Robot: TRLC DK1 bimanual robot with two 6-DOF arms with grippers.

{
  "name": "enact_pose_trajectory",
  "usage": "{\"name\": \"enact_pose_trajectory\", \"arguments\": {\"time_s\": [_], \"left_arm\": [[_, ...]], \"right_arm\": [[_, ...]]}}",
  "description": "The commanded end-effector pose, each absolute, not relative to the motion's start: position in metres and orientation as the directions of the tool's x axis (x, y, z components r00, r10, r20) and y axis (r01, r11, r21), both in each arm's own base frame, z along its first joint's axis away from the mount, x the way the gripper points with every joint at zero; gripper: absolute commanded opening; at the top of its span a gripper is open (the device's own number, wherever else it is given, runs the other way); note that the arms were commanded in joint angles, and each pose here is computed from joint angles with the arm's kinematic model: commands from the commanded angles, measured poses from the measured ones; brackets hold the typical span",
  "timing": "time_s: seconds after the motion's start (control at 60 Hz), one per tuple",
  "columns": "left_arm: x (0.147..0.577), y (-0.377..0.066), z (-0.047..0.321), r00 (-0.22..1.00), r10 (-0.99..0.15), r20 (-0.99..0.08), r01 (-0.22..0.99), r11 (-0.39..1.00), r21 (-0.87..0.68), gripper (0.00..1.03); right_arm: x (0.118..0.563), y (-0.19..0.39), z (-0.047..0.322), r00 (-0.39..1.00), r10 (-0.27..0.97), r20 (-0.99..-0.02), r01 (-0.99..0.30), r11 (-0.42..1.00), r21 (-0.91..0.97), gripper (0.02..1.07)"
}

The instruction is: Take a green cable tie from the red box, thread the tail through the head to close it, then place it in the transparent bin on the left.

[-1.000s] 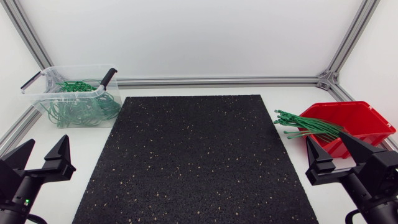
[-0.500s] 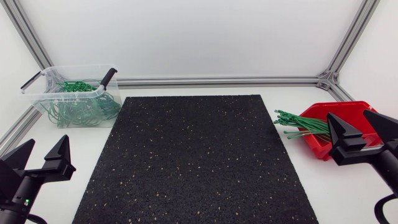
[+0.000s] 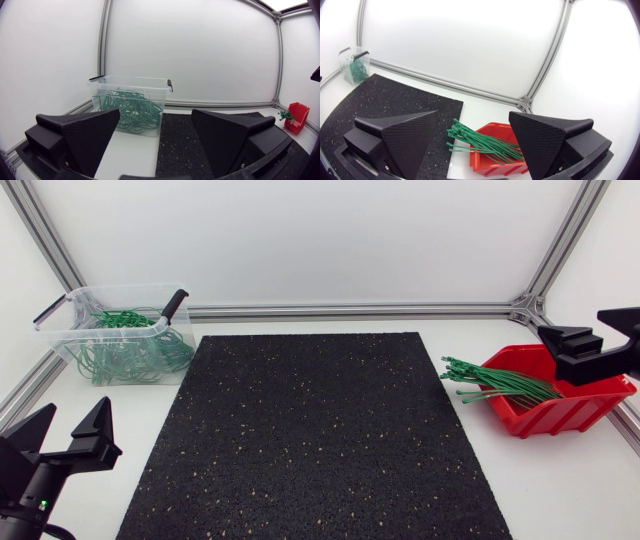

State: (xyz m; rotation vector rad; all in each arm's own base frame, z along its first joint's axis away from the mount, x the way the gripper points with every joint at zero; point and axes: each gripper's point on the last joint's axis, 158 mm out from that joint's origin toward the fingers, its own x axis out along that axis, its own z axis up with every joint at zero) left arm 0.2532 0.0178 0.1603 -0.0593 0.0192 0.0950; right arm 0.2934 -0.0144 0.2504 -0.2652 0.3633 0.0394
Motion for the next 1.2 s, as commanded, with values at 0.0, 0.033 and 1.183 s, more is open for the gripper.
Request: {"name": "enact_pose_trajectory", "arguments": {"time_s": [0.0, 0.033, 1.183], "left_arm": [[0.254, 0.020, 0.139, 0.993, 0.104, -0.063, -0.109, 0.991, -0.076, 1.00], [0.254, 0.020, 0.139, 0.992, 0.104, -0.064, -0.109, 0.991, -0.076, 1.00], [0.254, 0.020, 0.139, 0.992, 0.104, -0.064, -0.109, 0.991, -0.077, 1.00]], "right_arm": [[0.304, -0.017, 0.245, 0.910, 0.007, -0.414, -0.159, 0.929, -0.333, 1.03], [0.306, -0.016, 0.239, 0.897, 0.030, -0.442, -0.197, 0.920, -0.338, 1.03], [0.321, -0.050, 0.019, 0.759, -0.032, -0.650, -0.625, 0.243, -0.742, 0.94]]}}
